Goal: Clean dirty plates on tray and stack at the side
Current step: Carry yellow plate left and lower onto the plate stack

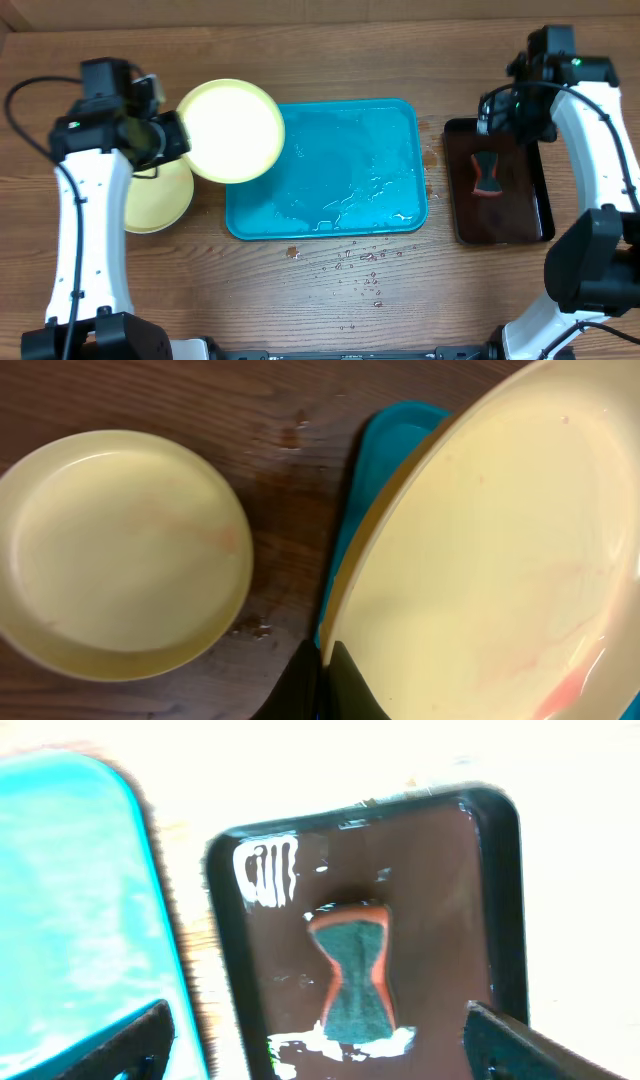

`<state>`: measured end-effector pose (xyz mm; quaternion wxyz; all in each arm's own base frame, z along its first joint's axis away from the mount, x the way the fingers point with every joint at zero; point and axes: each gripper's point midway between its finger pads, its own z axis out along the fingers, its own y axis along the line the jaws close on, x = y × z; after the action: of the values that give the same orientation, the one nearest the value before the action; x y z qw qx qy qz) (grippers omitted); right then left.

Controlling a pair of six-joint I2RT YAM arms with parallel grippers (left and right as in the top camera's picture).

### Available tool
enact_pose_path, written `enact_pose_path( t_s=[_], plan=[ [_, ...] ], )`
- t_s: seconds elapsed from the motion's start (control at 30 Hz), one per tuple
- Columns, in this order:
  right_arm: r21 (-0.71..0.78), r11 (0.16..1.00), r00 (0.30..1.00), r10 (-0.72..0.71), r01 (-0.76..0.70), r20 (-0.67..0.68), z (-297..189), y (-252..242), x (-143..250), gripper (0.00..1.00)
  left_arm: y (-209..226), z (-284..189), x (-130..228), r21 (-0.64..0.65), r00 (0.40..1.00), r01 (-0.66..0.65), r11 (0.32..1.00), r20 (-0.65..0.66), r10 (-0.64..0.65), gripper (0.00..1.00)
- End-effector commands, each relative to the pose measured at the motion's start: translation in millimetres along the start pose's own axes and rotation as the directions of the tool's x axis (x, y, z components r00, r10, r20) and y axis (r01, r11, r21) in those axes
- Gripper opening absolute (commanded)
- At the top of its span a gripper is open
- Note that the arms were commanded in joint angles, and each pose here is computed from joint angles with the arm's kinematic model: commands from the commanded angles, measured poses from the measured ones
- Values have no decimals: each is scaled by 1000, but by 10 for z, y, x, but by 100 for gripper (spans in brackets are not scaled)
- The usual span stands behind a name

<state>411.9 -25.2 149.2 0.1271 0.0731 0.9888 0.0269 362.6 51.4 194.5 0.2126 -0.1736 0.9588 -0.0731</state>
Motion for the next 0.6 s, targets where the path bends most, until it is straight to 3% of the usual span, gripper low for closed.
enact_pose_path(
  t_s=[0.0, 0.23, 0.4, 0.57],
  plan=[
    [-130, 991, 998, -7, 14, 57, -265, 257, -105, 100, 313, -183, -138, -23, 997, 56, 998, 56, -55, 4],
    [-197, 980, 999, -8, 15, 38, -279, 377, -58, 100, 877, 13, -104, -112, 984, 175, 978, 1, -176, 4],
    [-197, 980, 1000, -7, 13, 28, -278, 376, -36, 100, 1352, 249, 28, -254, 936, 329, 910, -43, -350, 4],
    [-197, 980, 1000, -8, 13, 24, -277, 375, -26, 100, 1631, 405, 117, -305, 903, 385, 871, -70, -424, 4]
  ],
)
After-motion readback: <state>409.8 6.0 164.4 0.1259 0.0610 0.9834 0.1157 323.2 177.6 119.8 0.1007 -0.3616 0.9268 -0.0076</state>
